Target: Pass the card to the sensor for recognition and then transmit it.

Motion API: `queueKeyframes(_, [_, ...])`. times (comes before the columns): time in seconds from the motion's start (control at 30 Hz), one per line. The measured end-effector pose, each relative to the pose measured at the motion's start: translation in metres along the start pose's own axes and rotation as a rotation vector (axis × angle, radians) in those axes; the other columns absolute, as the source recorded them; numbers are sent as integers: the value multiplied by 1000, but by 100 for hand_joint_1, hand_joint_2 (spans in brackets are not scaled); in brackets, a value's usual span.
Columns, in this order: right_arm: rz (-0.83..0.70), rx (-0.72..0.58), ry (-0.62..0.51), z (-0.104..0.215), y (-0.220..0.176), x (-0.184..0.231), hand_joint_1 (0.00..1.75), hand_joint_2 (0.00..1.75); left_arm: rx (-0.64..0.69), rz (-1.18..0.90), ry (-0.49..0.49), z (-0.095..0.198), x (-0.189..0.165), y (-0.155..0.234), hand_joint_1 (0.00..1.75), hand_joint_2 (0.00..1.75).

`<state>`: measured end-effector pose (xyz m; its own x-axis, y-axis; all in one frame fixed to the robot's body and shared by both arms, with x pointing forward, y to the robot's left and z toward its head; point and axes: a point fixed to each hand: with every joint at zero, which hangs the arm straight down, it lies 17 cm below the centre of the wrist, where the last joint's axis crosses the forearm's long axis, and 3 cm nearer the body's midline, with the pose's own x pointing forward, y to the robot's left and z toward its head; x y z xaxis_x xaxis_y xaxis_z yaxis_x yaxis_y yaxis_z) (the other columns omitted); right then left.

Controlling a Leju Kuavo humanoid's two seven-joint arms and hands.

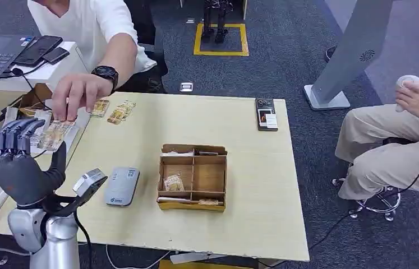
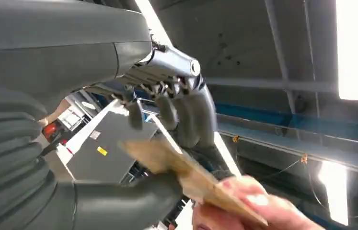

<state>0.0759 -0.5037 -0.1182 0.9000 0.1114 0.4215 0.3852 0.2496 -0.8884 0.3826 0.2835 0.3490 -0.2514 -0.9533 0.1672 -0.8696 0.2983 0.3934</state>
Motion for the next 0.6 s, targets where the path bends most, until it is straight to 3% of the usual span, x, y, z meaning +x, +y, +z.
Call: queueKeyframes(0.6, [-7,-3,1,0,0,0,0,175,6,19,14,3,-4,0,175,175])
